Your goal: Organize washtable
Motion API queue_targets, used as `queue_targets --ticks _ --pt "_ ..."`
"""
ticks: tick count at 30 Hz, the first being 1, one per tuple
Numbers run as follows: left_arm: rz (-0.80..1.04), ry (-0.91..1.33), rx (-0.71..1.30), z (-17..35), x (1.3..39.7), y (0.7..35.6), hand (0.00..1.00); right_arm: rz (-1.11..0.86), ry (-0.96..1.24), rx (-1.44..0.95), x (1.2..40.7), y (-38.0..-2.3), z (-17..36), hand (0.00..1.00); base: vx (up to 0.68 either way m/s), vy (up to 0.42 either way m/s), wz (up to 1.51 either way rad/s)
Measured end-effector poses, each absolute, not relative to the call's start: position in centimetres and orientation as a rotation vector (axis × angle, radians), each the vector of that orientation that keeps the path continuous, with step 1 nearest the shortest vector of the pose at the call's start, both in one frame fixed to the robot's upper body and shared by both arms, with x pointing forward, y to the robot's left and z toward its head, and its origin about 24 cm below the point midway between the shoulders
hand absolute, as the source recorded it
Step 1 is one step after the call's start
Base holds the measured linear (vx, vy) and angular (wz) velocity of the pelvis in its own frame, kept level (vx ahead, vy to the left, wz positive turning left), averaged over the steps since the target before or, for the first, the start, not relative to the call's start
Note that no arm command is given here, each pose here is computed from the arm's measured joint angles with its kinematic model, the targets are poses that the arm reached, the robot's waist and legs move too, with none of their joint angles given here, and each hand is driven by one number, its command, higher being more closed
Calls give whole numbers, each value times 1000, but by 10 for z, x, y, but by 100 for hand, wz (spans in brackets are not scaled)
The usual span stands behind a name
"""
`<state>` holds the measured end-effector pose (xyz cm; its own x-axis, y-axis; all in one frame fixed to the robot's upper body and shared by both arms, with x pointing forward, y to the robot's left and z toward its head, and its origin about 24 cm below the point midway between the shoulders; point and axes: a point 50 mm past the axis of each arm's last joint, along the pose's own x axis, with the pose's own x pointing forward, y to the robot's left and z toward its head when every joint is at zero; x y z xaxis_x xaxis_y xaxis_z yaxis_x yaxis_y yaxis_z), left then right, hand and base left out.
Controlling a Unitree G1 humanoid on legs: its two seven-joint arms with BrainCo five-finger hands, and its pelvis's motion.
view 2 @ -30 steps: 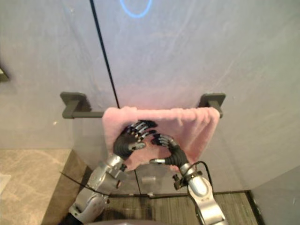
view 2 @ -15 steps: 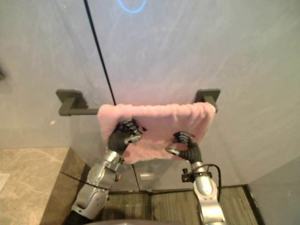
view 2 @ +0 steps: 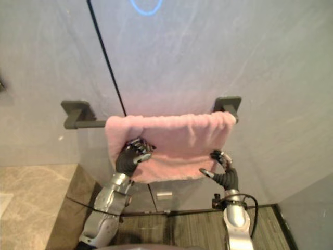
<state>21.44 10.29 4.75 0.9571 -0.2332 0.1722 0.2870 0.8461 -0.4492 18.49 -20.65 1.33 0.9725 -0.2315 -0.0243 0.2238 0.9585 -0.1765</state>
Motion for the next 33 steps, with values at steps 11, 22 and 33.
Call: queue_targets --ticks 11,22,33 --pt "-84 124 -485 -7 174 131 0 -282 171 -199 152 -210 -8 0 -15 -6 1" --pt "-3 377 -398 -56 137 144 0 -272 310 -207 128 -205 -32 0 -8 -11 4" --pt "-8 700 -140 -116 112 154 0 -164 691 -182 104 -197 -109 0 -28 -19 -3"
